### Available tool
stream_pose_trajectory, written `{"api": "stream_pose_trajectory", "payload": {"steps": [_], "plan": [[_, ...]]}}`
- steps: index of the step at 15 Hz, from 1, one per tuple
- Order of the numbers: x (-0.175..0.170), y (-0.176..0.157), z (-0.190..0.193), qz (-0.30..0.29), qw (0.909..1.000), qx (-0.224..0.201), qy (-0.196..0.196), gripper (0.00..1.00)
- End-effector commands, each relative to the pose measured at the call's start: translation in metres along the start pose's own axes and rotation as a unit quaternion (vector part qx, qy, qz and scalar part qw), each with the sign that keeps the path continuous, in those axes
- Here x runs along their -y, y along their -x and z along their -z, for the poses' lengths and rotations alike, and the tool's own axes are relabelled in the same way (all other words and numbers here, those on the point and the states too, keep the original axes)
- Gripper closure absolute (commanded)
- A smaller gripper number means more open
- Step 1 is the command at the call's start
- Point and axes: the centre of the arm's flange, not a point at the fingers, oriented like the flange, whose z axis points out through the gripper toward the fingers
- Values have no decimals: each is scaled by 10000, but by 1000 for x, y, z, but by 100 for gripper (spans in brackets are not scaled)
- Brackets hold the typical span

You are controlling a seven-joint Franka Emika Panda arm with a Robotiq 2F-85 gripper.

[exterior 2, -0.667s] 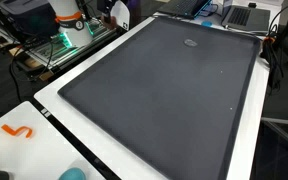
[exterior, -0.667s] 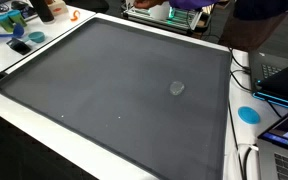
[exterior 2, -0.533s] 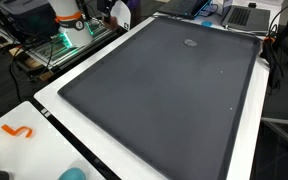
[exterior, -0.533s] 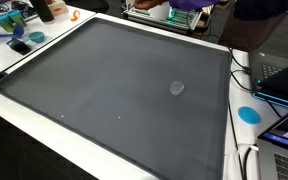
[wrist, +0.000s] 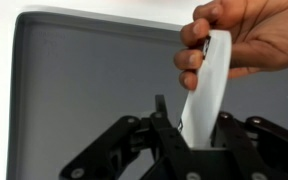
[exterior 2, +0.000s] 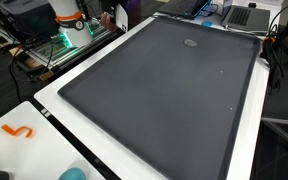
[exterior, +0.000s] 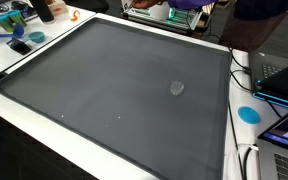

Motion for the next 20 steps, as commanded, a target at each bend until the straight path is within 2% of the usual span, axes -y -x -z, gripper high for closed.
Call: {"api": "stream_pose_trajectory", "payload": {"steps": [1, 3, 5, 6, 20], "plan": [[1, 0, 0, 69, 10000, -16, 39, 96], [2, 0, 0, 87, 10000, -34, 30, 100], [2, 0, 0, 84, 10000, -25, 38, 100], [3, 0, 0, 30, 10000, -2, 10, 96], [3, 0, 0, 31, 10000, -2, 10, 96]]}}
